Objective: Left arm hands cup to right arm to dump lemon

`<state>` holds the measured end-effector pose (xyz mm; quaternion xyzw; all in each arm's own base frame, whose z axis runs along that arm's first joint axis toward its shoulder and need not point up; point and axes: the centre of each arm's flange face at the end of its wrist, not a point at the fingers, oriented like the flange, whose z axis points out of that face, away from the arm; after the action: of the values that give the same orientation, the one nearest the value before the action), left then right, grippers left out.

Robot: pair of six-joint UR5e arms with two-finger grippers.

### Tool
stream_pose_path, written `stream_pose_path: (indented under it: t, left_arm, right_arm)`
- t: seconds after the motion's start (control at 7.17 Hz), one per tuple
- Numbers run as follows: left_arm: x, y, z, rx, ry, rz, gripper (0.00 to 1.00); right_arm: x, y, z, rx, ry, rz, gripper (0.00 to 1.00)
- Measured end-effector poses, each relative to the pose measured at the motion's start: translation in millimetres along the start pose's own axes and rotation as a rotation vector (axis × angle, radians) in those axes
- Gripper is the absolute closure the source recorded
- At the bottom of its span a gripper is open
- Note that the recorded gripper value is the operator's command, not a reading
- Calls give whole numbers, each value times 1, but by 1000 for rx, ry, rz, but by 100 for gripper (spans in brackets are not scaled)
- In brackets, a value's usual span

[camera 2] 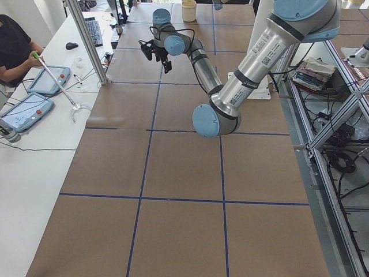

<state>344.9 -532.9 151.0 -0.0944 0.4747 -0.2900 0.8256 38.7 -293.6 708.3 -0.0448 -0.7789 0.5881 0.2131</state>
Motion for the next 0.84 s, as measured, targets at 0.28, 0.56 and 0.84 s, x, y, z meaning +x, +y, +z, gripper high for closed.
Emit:
stream_pose_path:
  t: [0.28,0.56,0.84]
  left_arm:
    - [0,0,0,0,0,0,0]
    - [0,0,-3,1,4,1,0]
    - [0,1,-7,3,12,3,0]
  right_arm:
    - [0,13,50,-1,61,-229,92]
    - [-2,51,110,25,121,-370,90]
    - [-3,97,178,30,168,-463,87]
